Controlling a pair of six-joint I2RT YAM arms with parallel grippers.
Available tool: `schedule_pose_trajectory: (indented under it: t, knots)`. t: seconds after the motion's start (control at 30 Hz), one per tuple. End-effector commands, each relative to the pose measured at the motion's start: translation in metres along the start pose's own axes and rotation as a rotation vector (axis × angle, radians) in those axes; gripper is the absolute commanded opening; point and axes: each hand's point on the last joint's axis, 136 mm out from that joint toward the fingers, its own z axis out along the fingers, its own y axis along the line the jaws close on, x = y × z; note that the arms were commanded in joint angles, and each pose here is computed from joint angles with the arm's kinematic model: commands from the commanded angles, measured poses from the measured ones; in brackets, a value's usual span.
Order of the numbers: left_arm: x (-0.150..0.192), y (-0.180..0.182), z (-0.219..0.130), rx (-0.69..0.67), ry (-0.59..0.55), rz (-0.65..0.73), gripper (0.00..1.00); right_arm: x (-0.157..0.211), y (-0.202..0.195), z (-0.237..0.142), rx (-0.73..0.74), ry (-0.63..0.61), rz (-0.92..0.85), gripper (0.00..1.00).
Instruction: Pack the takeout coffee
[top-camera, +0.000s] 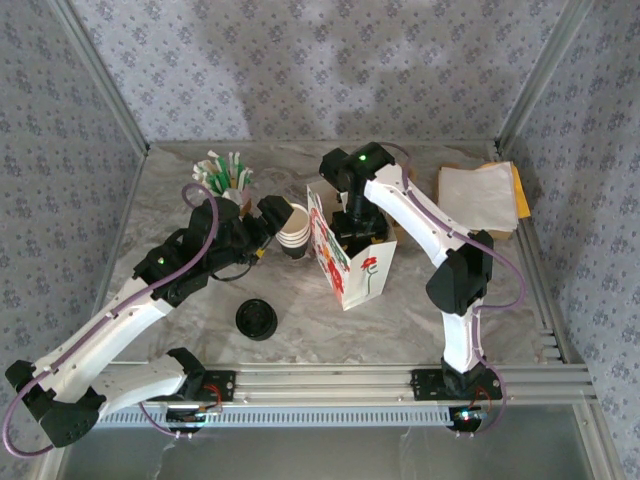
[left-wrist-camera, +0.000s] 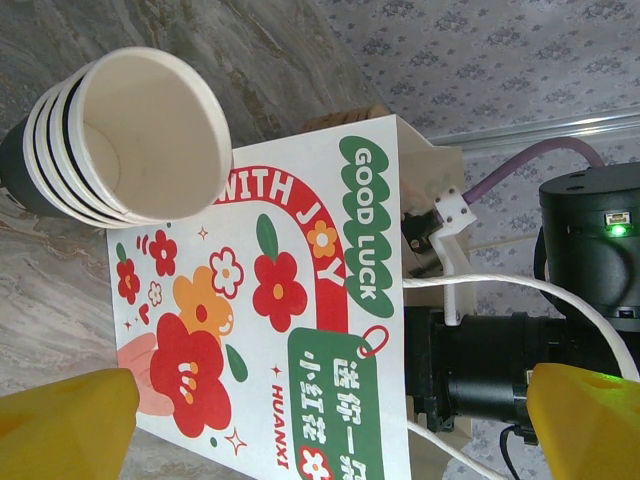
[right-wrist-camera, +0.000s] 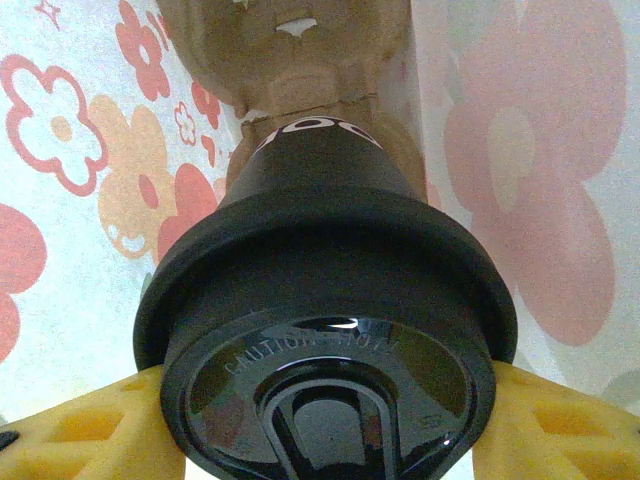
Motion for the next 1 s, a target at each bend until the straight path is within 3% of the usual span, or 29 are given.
schedule_pose_trajectory:
  t: [0.0,0.97]
  knots:
    - [-0.0002,-0.002,-0.0036,0.008,0.005,0.009,0.99,0.0439,-0.0222,-0.006,0.101,0.171,-0.005,0.53]
    - [-0.0006,-0.0081,-0.0019,0.013,0.011,0.023,0.99,0.0448,-0.022,-0.0083,0.095,0.164,-0.003,0.53]
